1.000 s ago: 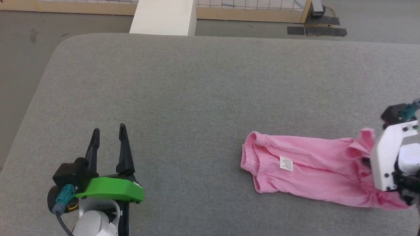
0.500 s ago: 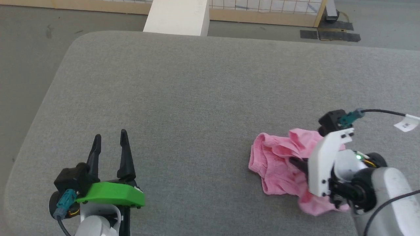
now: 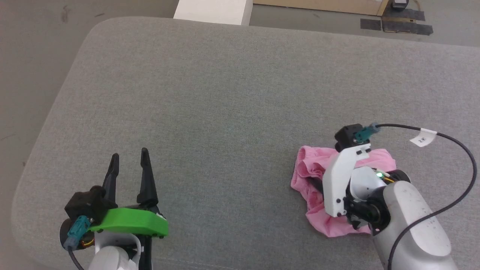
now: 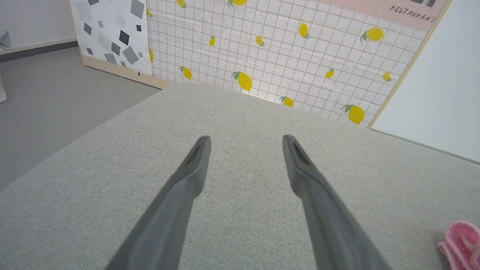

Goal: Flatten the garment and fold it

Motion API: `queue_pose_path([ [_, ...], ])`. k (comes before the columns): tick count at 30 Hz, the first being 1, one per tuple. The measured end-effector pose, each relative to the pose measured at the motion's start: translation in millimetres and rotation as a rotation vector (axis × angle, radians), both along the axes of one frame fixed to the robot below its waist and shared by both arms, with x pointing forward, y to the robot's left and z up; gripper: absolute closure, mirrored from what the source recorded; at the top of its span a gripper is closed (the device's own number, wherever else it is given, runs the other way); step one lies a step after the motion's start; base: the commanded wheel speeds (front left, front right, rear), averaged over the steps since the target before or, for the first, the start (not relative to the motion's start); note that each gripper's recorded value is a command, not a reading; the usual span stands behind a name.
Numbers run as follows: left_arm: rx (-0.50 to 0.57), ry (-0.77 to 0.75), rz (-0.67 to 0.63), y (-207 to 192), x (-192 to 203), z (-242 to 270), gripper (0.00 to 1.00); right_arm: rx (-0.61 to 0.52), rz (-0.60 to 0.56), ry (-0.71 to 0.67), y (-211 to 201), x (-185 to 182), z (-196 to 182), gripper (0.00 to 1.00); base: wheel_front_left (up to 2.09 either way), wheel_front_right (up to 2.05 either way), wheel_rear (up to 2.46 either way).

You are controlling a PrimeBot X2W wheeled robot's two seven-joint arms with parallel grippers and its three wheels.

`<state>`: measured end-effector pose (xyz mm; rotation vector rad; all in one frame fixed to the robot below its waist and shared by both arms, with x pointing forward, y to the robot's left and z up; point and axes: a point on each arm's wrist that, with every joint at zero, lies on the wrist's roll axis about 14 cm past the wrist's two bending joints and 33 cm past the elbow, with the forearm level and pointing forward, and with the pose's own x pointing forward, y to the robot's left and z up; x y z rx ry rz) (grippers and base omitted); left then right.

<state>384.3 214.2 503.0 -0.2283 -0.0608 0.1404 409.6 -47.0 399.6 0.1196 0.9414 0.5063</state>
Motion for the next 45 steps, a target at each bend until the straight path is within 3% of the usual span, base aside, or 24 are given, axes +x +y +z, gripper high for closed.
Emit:
queue_pose_path([
  [3, -0.001, -0.002, -0.002, -0.7, 0.3, 0.5, 0.00, 0.000, 0.028, -0.018, 7.7, -0.6, 4.7, 0.00, 0.00, 0.00, 0.00],
  [10, -0.011, -0.023, -0.036, -11.8, 3.2, 7.2, 0.00, 0.034, 0.077, -0.187, 9.7, 5.0, 61.4, 0.00, 0.00, 0.00, 0.00],
  [15, -0.013, -0.039, -0.080, -25.7, 9.6, 11.9, 0.00, 0.065, -0.036, -0.378, -24.4, 20.8, 112.4, 0.00, 0.00, 0.00, 0.00],
  [18, -0.014, -0.046, -0.108, -35.8, 14.5, 13.9, 0.00, 0.004, -0.142, -0.459, -64.5, 25.4, 123.3, 0.00, 0.00, 0.00, 0.00],
  [22, -0.017, -0.048, -0.142, -48.1, 20.5, 13.2, 0.00, -0.090, -0.248, -0.413, -109.0, 11.9, 99.0, 0.00, 0.00, 0.00, 0.00],
  [26, -0.020, -0.032, -0.155, -52.9, 24.7, 7.0, 0.00, -0.158, -0.293, -0.322, -128.4, -2.7, 64.1, 0.00, 0.00, 0.00, 0.00],
  [35, -0.019, 0.003, -0.135, -45.9, 24.0, -5.0, 0.00, -0.200, -0.282, -0.102, -119.5, -28.5, -6.1, 0.00, 0.00, 0.00, 0.00],
  [42, -0.015, 0.015, -0.116, -39.0, 21.7, -8.8, 0.00, -0.212, -0.268, -0.066, -115.5, -30.0, -25.7, 0.00, 0.00, 0.00, 0.00],
  [45, -0.014, 0.014, -0.115, -38.7, 21.3, -8.3, 0.00, -0.217, -0.269, -0.066, -117.6, -28.3, -26.2, 0.91, 0.00, 0.00, 0.00],
])
